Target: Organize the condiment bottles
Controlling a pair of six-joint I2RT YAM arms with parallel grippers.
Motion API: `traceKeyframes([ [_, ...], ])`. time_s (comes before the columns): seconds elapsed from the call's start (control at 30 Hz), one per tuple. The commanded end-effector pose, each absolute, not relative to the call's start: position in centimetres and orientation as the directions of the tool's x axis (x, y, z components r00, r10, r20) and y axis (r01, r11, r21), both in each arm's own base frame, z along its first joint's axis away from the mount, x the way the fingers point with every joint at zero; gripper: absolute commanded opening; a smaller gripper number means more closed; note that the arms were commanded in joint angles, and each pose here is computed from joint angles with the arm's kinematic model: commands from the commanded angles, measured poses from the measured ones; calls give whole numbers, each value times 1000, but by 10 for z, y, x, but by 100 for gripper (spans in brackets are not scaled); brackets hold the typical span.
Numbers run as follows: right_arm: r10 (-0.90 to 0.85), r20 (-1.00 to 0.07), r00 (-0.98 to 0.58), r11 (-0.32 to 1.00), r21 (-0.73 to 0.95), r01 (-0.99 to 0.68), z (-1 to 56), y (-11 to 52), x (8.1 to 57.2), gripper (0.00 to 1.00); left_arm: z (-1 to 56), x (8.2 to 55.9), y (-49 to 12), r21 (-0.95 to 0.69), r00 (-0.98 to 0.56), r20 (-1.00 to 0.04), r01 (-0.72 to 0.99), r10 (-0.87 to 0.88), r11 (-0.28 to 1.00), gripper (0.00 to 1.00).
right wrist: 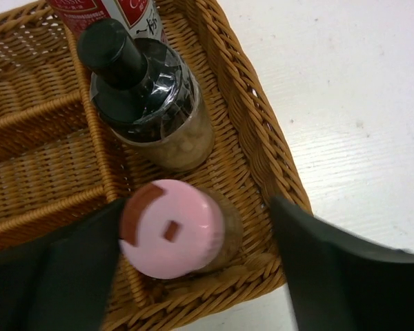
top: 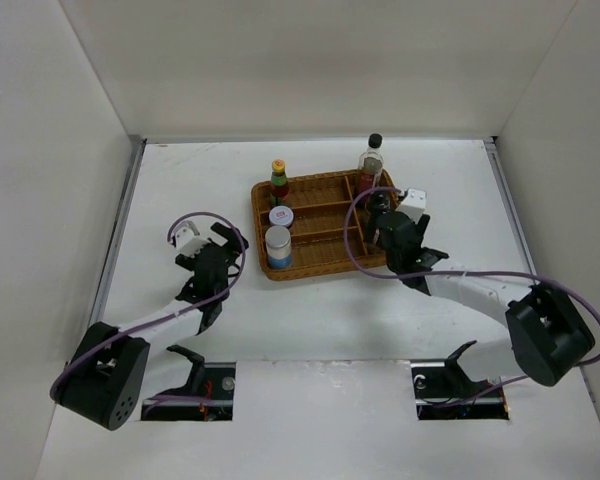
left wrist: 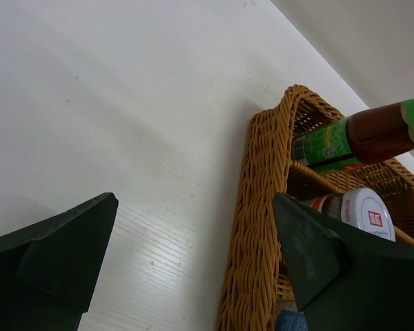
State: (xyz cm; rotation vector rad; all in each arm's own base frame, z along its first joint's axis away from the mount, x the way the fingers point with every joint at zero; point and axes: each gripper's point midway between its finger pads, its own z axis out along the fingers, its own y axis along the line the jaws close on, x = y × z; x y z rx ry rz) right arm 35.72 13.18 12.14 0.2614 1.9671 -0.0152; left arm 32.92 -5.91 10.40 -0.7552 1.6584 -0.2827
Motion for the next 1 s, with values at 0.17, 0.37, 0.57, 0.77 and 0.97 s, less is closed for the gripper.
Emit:
traceKeyframes([
  [0.17, 270, -947, -173, 956, 243, 162, 207, 117, 349, 100, 116, 337, -52, -618, -17, -745, -359, -667, 700, 100],
  [0.37, 410, -911, 42, 849, 398, 349, 230, 40, 361, 100, 115, 339, -53, -602, -38, -753, -362, -657, 712, 100],
  [0.57, 549, -833, 67, 710, 507, 489, 194, -10, 369, 100, 116, 347, -59, -532, -137, -765, -419, -630, 736, 100],
  [0.77, 618, -786, -3, 690, 540, 481, 180, 0, 367, 100, 143, 348, -52, -556, -85, -765, -411, -638, 722, 100],
  [0.97, 602, -798, 28, 694, 540, 476, 182, -8, 361, 100, 164, 344, -46, -563, -69, -766, -409, -639, 718, 100],
])
